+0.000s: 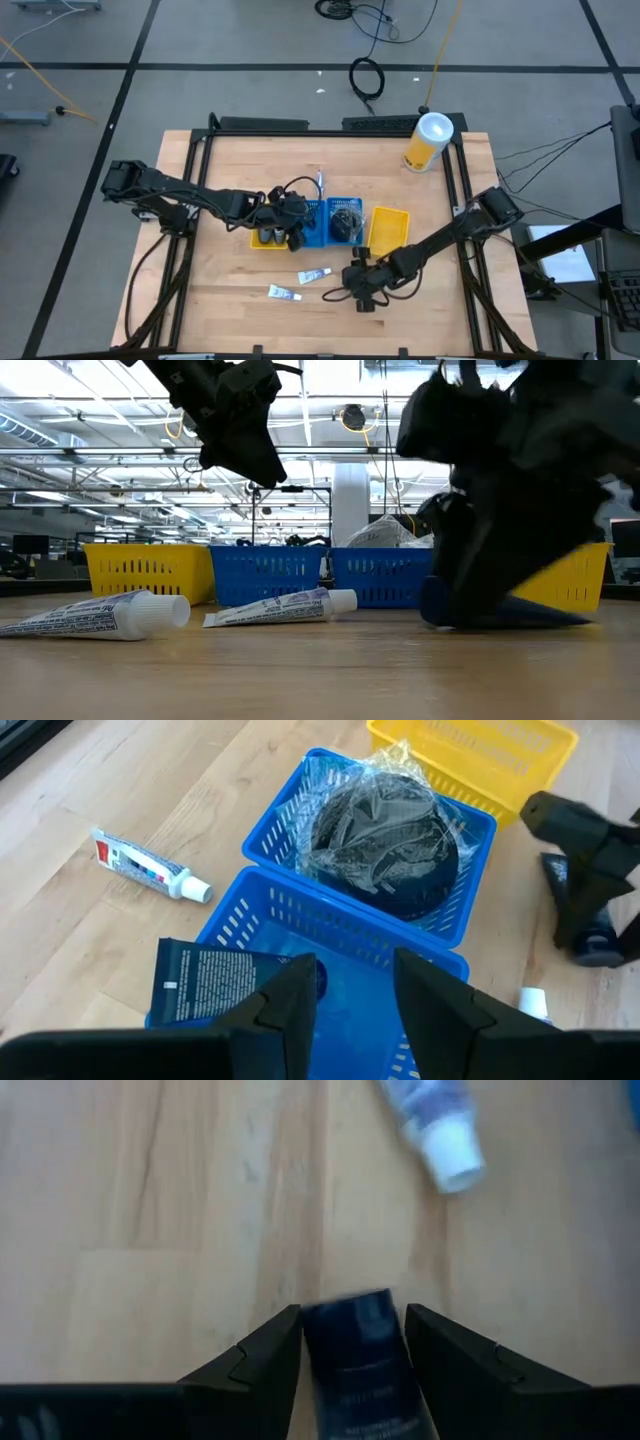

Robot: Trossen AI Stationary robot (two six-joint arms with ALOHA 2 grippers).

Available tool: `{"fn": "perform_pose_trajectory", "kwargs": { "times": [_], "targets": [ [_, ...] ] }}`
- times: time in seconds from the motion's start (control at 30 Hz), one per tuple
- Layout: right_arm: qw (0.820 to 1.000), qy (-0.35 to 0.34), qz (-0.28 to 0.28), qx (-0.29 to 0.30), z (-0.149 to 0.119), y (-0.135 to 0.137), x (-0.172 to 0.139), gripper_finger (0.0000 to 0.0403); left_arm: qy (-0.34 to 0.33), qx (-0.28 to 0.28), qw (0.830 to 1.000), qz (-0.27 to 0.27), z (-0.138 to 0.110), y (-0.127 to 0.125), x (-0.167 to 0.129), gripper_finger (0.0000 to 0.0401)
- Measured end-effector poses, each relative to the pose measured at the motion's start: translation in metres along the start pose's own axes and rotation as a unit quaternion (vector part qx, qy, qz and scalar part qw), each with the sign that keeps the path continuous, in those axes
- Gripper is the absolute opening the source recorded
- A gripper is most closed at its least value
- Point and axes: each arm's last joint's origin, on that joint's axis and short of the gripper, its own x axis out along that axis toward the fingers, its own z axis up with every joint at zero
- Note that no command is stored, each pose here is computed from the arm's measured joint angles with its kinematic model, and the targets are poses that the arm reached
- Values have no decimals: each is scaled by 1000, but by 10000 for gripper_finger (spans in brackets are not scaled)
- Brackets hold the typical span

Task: Pick & Place Travel size toiletries
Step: Put the shave cream into the left blue bin

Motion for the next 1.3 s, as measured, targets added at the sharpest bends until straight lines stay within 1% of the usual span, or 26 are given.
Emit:
{"fn": "perform_pose_trajectory", "kwargs": {
  "times": [0.4, 0.5, 0.6, 0.83, 0.93, 1.1, 1.2, 1.3],
  "targets": [
    [1000, 9, -2, -7, -2, -1, 3, 170, 0, 0, 1000, 0, 0, 0, 0, 136],
    [1000, 10, -2, -6, -3, -1, 3, 152, 0, 0, 1000, 0, 0, 0, 0, 136],
    [1000, 10, -2, -6, -3, -1, 3, 121, 0, 0, 1000, 0, 0, 0, 0, 136],
    [1000, 9, 2, -8, -1, -1, -2, 118, 0, 0, 1000, 0, 0, 0, 0, 136],
    [1000, -7, 4, -14, 4, -1, -11, 118, 0, 0, 1000, 0, 0, 0, 0, 136],
    [998, -53, 4, -26, 17, -2, -38, 118, -2, 0, 1000, -1, 0, 0, 0, 136],
    [995, -90, -5, -35, 25, -3, -57, 118, -9, 0, 1000, -4, 2, -1, 0, 136],
    [991, -125, -27, -47, 32, -7, -77, 118, -26, 11, 1000, -12, 5, -2, 0, 136]
  ]
}}
